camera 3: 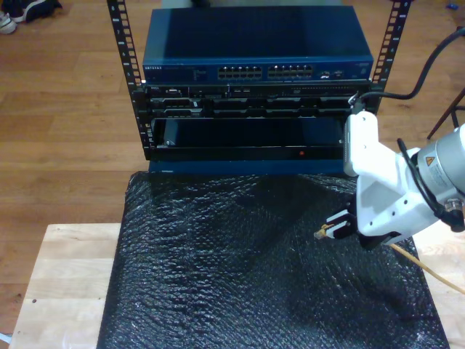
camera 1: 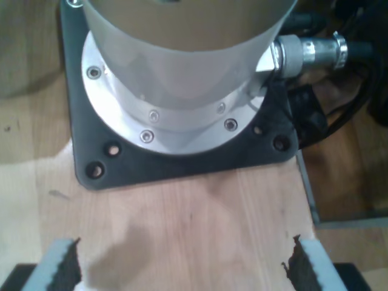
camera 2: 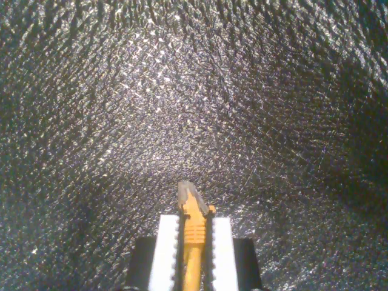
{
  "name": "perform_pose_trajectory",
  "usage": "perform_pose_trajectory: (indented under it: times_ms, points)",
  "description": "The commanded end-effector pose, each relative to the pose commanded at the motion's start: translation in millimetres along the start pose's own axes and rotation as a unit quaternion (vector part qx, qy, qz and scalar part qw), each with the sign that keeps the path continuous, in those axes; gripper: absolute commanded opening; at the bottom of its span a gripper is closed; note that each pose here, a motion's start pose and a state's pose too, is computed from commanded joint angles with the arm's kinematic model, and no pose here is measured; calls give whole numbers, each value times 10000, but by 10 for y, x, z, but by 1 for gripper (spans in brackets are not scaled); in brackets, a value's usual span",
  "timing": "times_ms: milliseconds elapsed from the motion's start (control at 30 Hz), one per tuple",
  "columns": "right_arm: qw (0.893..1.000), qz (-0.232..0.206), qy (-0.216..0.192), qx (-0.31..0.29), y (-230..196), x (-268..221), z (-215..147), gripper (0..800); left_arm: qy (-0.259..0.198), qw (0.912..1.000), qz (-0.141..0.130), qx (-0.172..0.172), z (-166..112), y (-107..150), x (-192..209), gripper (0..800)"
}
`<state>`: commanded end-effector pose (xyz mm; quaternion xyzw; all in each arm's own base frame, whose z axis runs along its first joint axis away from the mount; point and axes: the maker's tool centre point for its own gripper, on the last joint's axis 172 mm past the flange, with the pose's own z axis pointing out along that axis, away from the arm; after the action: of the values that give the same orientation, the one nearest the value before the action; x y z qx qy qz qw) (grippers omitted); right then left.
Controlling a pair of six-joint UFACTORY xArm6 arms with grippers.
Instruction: Grab the cable and plug it in
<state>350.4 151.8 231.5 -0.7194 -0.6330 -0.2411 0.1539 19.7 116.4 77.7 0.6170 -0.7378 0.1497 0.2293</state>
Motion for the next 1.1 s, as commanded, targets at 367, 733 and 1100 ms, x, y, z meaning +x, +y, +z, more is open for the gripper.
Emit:
perform_pose_trajectory:
  times_ms: [367,733,1100]
  points:
    - [10000,11,-60,18,-16,-65,19,0,-274,9996,70,38,227,-16,-133,800]
    - [10000,-37,-16,-74,8,-4,-48,0,-427,9990,77,50,337,-28,-202,800]
    - [9996,-161,-40,-213,23,26,-148,0,-440,9990,62,77,355,-38,-213,800]
